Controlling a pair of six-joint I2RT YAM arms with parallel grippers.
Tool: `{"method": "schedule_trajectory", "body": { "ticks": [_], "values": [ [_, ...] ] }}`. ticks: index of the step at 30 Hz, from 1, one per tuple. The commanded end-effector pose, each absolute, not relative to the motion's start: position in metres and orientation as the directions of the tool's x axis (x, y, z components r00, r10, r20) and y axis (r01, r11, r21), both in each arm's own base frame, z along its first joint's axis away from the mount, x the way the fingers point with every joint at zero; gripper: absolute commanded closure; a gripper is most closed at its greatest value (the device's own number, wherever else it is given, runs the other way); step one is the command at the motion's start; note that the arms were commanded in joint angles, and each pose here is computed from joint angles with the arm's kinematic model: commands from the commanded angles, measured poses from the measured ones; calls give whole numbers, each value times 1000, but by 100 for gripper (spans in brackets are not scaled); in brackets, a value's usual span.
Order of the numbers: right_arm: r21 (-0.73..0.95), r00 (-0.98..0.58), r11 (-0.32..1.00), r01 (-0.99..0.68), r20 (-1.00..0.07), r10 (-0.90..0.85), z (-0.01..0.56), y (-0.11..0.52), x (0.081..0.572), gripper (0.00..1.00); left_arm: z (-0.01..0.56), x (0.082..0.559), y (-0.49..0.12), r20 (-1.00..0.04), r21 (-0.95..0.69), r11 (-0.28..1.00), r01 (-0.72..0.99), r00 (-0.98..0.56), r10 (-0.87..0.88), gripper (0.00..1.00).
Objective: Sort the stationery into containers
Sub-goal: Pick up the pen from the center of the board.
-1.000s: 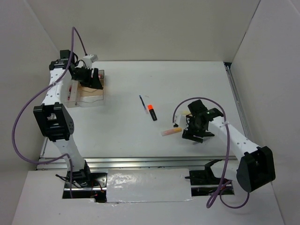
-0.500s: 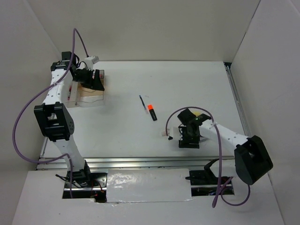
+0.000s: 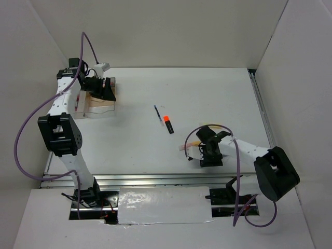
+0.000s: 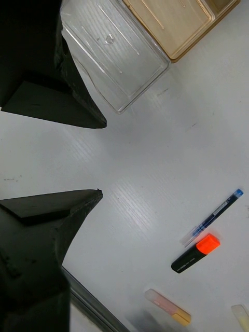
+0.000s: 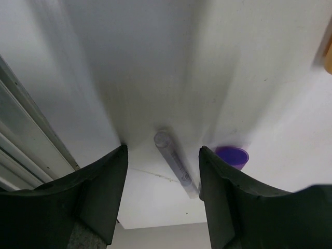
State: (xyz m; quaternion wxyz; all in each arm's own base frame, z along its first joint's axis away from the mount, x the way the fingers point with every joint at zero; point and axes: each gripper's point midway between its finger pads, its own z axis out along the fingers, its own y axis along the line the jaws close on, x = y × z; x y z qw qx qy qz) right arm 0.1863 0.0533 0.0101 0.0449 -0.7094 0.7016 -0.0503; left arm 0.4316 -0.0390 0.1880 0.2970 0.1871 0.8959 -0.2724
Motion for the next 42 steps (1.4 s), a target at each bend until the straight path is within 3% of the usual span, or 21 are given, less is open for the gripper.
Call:
{"method": "schedule_trajectory", "body": {
  "ticks": [1, 6, 12, 14, 15, 23, 32, 36, 37, 41, 42],
  "values": [
    [-178, 63, -66, -982, 25, -998, 5, 55, 195, 37, 208, 432, -44, -689, -350, 764, 542, -701, 181, 38],
    [-167, 66, -75, -983, 59, -996, -2, 51, 194, 49, 209, 434, -43, -693, -349, 767, 538, -699, 175, 38],
    [-139, 59, -68, -988, 69, -996, -3, 53, 191, 71, 210, 435, -42, -698, -343, 770, 538, -695, 175, 38],
    [-141, 57, -65, -988, 58, -997, 1, 55, 190, 93, 212, 435, -43, -700, -343, 768, 541, -692, 175, 38],
    [-145, 63, -70, -987, 53, -997, 3, 57, 190, 100, 212, 434, -44, -699, -346, 765, 544, -693, 176, 38],
    [-129, 3, 1, -992, -32, -999, 38, 79, 183, 100, 225, 429, -48, -726, -340, 753, 563, -666, 170, 38],
    [-14, -211, 229, -973, -335, -918, 129, 146, 193, 100, 270, 421, -55, -838, -233, 734, 638, -515, 182, 34],
    [140, -326, 295, -945, -468, -822, 166, 175, 196, 100, 302, 408, -81, -879, -33, 694, 720, -350, 322, 32],
    [247, -375, 289, -925, -467, -801, 166, 184, 187, 100, 306, 404, -91, -877, 15, 675, 738, -315, 363, 32],
    [448, -483, 268, -853, -482, -731, 182, 199, 186, 100, 328, 361, -179, -812, 334, 478, 812, -9, 584, 32],
    [499, -510, 264, -825, -457, -729, 180, 200, 183, 100, 320, 336, -218, -784, 377, 373, 848, 77, 616, 32]
  ]
}}
